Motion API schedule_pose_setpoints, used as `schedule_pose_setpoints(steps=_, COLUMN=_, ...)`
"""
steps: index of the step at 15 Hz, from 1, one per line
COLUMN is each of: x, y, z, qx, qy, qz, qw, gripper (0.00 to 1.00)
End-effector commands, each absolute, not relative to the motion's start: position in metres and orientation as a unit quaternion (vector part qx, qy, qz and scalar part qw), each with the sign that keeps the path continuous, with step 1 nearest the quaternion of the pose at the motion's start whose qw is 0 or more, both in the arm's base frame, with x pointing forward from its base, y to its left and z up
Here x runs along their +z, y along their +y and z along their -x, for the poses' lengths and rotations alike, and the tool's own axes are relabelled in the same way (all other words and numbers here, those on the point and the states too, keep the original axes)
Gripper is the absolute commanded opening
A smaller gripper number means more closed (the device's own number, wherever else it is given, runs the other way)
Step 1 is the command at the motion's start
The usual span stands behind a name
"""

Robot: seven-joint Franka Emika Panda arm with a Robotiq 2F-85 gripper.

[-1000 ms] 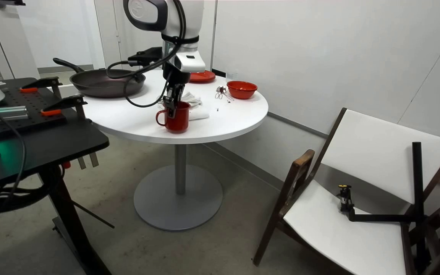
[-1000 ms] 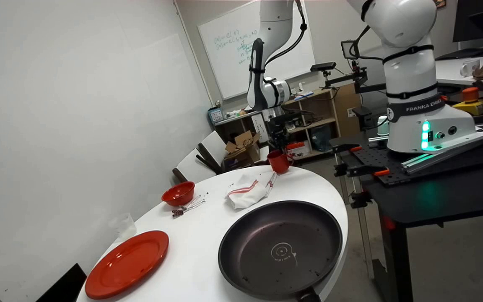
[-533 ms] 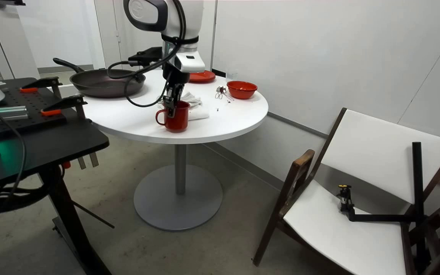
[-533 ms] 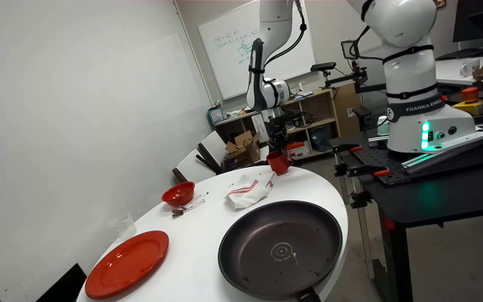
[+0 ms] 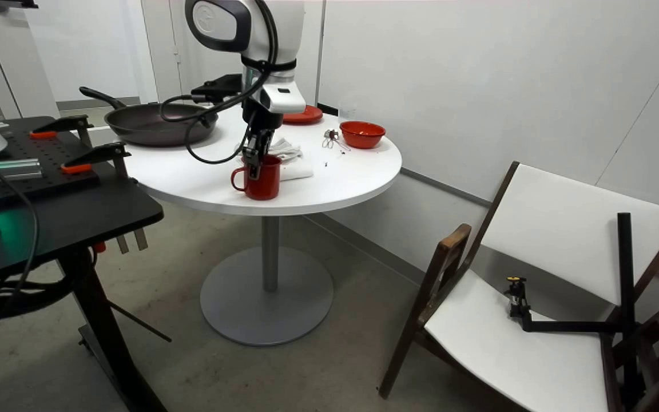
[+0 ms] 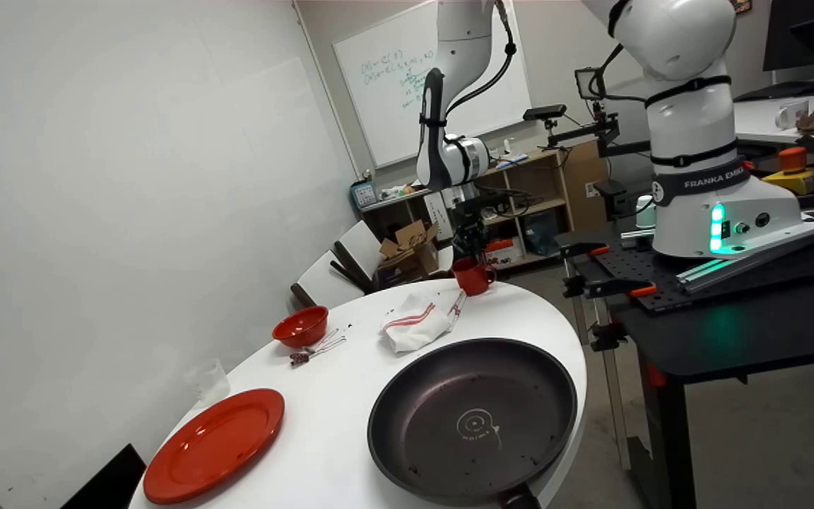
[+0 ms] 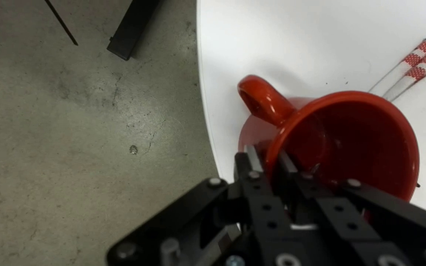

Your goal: Move the mug to the right

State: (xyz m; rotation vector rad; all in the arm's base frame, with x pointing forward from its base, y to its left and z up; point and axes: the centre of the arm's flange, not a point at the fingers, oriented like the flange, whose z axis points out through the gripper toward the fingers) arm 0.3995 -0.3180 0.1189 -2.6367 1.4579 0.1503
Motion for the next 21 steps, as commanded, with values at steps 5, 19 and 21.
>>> schedule_pose_setpoints(steps=5, x=0.119, y=-0.322, z=-0.403, qx=0.043, qy=0.483, qz=0.872, qw=0.062, gripper=0.64)
schedule_pose_setpoints(steps=19, x=0.155, y=-0.320, z=-0.369, qx=0.011, qy=0.486, qz=0.873, qw=0.050, gripper=1.00)
schedule_pose_setpoints(steps=21, x=0.167, y=-0.319, z=-0.356, qx=0.001, qy=0.484, qz=0.874, qw=0.047, gripper=1.00)
